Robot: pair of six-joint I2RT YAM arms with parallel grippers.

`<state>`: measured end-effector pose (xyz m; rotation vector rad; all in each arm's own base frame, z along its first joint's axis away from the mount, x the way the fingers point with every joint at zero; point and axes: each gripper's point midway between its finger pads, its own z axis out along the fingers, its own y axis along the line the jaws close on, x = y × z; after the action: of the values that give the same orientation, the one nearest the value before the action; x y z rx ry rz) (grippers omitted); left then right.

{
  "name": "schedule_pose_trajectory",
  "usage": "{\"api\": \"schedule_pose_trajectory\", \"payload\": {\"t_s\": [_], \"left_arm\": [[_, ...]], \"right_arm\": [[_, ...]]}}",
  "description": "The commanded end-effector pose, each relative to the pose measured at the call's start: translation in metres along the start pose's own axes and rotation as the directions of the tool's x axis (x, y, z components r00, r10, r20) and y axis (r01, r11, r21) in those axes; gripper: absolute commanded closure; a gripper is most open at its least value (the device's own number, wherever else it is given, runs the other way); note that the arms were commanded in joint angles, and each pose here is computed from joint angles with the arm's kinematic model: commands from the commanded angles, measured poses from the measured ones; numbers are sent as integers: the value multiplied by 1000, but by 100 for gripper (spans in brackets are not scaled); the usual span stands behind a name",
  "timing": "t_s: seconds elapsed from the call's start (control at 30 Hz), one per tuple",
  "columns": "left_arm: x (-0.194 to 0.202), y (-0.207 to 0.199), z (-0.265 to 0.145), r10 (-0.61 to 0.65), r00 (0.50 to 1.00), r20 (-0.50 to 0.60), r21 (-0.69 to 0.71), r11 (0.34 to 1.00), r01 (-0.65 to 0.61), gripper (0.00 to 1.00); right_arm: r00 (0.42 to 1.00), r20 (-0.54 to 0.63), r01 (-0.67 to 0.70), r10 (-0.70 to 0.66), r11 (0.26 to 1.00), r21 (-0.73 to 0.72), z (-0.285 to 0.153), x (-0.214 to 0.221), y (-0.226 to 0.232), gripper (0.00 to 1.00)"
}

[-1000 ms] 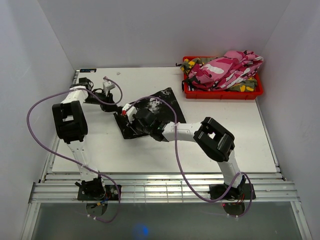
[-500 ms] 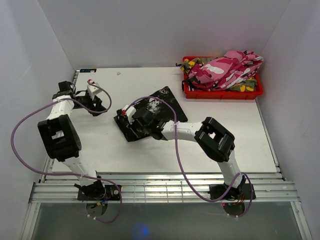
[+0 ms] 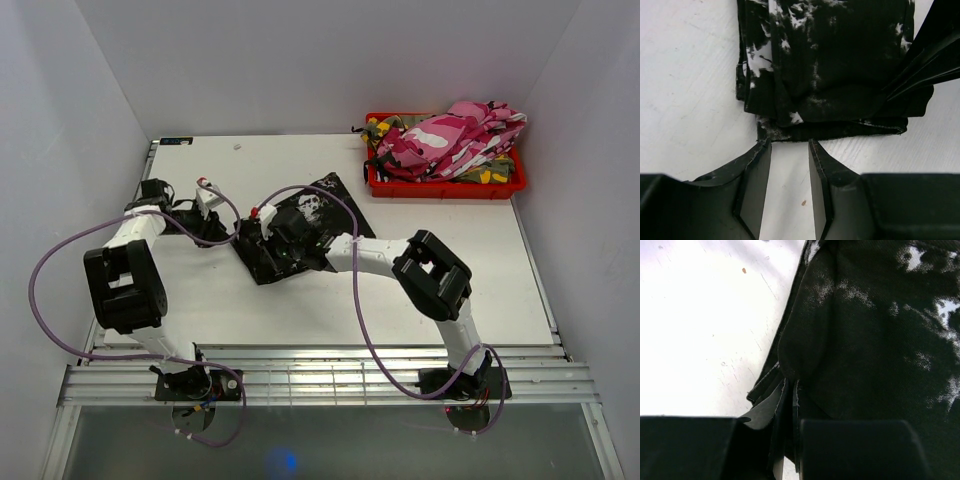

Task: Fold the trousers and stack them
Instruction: Fold the trousers

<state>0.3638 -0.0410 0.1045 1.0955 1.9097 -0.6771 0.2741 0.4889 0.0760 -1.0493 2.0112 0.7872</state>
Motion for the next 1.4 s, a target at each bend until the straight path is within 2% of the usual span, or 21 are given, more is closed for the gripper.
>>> {"api": "schedule_pose_trajectory", "payload": {"t_s": [0.0,0.17,0.3,0.37,0.5,0.6,0.8,1.0,1.13,1.17,1.23,1.27,1.37], "left_arm": [[-14,-8,0,40,999,13,-7,999,-40,54],[-8,-10,14,6,1000,-5,0,1000,-6,53],[-4,-3,25,-7,1000,-22,-12,1000,7,42],[-5,3,30,-24,1000,-16,-29,999,24,41],[-1,16,40,-67,998,-21,-51,997,65,46],[4,21,46,-82,996,-34,-59,995,80,54],[17,36,48,-64,995,-81,-121,991,54,77],[-4,81,32,154,985,-84,-257,951,-170,100],[-30,96,18,314,949,4,-219,927,-306,100],[-38,103,12,400,916,7,-222,894,-389,100],[-42,97,12,459,888,37,-181,877,-446,100],[-50,102,8,526,850,34,-185,839,-512,100],[-56,100,8,581,811,65,-161,809,-566,100]], "right_arm": [[998,35,-55,57,997,-45,-9,-26,10,92],[995,40,-87,90,994,-65,-12,-31,10,92],[994,43,-95,99,992,-83,-15,-34,11,92],[993,44,-102,107,990,-98,-16,-35,13,92],[992,43,-112,119,985,-127,-16,-34,17,92],[991,41,-120,127,983,-142,-17,-33,18,92],[989,46,-134,142,980,-146,-24,-32,14,92],[988,19,-151,156,976,-160,-32,-18,11,92],[987,-14,-160,160,973,-166,-36,-4,13,92],[987,-21,-162,161,974,-161,-37,0,12,92],[987,-32,-162,159,974,-158,-38,6,12,92],[987,-32,-159,156,975,-158,-39,7,12,92],[988,-41,-155,150,975,-159,-40,11,12,92]]}}
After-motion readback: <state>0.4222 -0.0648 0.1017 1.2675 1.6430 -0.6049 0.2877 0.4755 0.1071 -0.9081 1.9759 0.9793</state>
